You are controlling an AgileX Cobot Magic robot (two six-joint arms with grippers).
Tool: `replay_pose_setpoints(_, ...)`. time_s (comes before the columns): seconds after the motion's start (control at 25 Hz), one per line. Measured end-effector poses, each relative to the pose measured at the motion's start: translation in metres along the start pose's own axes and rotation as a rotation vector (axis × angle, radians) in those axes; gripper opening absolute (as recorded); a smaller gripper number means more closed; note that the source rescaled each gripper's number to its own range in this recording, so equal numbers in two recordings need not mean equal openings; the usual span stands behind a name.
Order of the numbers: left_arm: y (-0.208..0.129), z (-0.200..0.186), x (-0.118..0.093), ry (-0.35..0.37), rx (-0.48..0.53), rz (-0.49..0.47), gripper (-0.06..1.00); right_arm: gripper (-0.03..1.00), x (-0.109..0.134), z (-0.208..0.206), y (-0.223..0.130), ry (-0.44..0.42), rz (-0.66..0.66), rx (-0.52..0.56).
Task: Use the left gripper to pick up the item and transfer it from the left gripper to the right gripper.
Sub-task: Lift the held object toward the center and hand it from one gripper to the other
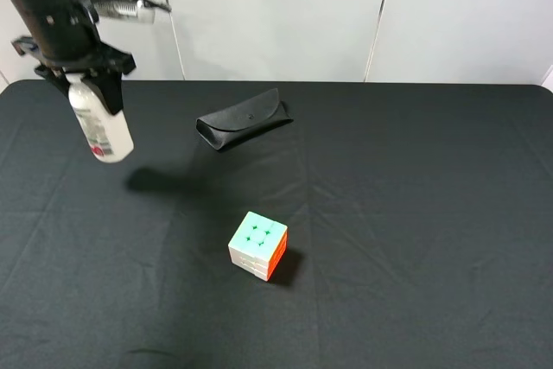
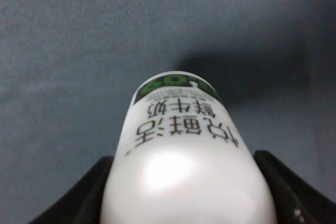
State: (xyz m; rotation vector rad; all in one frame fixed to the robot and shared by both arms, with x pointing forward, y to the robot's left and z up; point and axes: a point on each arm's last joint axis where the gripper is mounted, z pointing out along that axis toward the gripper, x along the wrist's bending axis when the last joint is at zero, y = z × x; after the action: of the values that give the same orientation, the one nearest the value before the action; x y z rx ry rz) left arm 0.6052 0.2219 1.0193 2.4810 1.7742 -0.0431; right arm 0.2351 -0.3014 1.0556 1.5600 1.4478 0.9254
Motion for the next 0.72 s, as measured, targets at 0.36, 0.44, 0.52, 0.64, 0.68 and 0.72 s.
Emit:
replay_pose_setpoints(0.36,0.018,-0.038,-0.024,-0.244,-0.135,-0.048,0.02,1.00,0.000,0.000,0.000,0.000,0.000,0.000)
replay_pose_setpoints(0.44,0.020,-0.041,-0.032,-0.340,-0.150,-0.069,0.02,1.00,0.000,0.000,0.000,0.000,0.000,0.000)
replay_pose_setpoints(0.52,0.022,-0.044,-0.038,-0.418,-0.163,-0.087,0.02,1.00,0.000,0.000,0.000,0.000,0.000,0.000)
replay_pose_setpoints(0.64,0.023,-0.046,-0.044,-0.489,-0.176,-0.099,0.02,1.00,0.000,0.000,0.000,0.000,0.000,0.000)
replay_pose_setpoints(0.68,0.024,-0.048,-0.047,-0.524,-0.184,-0.099,0.02,1.00,0.000,0.000,0.000,0.000,0.000,0.000)
replay_pose_setpoints(0.72,0.025,-0.049,-0.050,-0.552,-0.190,-0.093,0.02,1.00,0.000,0.000,0.000,0.000,0.000,0.000)
